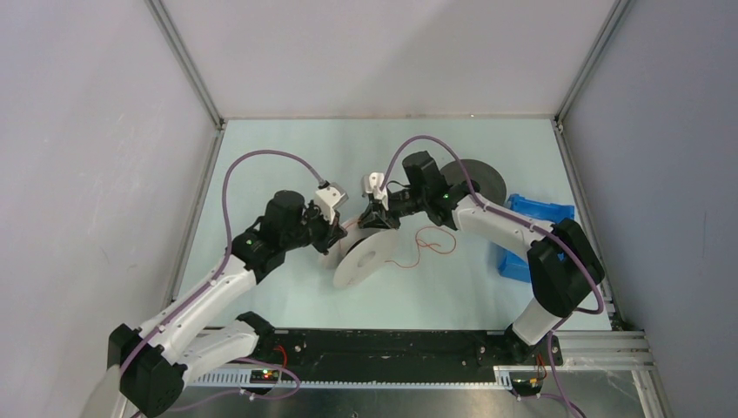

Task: Wrap the cables
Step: Wrap the cable around the cable reel.

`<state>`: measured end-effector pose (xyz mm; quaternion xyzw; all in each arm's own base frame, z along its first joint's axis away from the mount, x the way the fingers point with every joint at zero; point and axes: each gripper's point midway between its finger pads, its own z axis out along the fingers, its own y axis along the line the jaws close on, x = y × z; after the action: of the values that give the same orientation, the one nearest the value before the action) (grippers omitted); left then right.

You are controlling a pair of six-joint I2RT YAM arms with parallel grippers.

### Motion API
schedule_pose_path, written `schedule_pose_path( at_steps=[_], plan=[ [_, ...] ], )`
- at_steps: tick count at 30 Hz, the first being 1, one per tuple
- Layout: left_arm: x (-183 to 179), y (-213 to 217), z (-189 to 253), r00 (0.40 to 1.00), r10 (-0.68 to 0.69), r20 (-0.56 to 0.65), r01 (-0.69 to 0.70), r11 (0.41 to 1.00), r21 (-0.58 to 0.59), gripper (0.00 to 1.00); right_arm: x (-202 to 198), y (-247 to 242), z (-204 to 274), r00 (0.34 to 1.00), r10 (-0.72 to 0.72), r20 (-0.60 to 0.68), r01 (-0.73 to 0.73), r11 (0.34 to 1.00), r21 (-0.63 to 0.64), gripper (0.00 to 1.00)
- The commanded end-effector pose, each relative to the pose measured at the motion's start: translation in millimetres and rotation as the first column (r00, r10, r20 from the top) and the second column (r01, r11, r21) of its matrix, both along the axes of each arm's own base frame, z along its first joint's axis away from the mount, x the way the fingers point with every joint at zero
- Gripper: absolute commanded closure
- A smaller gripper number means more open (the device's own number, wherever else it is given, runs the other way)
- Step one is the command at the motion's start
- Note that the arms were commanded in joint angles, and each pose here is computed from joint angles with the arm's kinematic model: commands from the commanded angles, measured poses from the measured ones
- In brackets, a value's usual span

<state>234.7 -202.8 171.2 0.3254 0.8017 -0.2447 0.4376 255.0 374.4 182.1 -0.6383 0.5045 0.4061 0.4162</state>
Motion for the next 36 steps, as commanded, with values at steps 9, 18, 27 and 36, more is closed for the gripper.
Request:
schedule_pose_path(
  at_steps=[9,18,27,36],
  plan=[
    [13,11,30,0.991,0.107,0.078,-0.104,0.993,-0.047,1.00,5,-4,72,0.990,-0.138,0.030,0.132,0.981,0.140,0.66],
    [15,40,57,0.960,0.244,0.137,-0.228,0.966,-0.123,1.00,44,-40,103,0.857,-0.502,-0.112,0.514,0.842,0.161,0.65],
    [18,63,85,0.915,0.348,0.203,-0.314,0.931,-0.185,1.00,39,-61,73,0.802,-0.598,0.003,0.581,0.780,0.232,0.56],
    [8,89,122,0.840,0.455,0.297,-0.381,0.883,-0.275,1.00,5,-45,-5,0.910,-0.412,0.052,0.400,0.903,0.156,0.46]
  ],
)
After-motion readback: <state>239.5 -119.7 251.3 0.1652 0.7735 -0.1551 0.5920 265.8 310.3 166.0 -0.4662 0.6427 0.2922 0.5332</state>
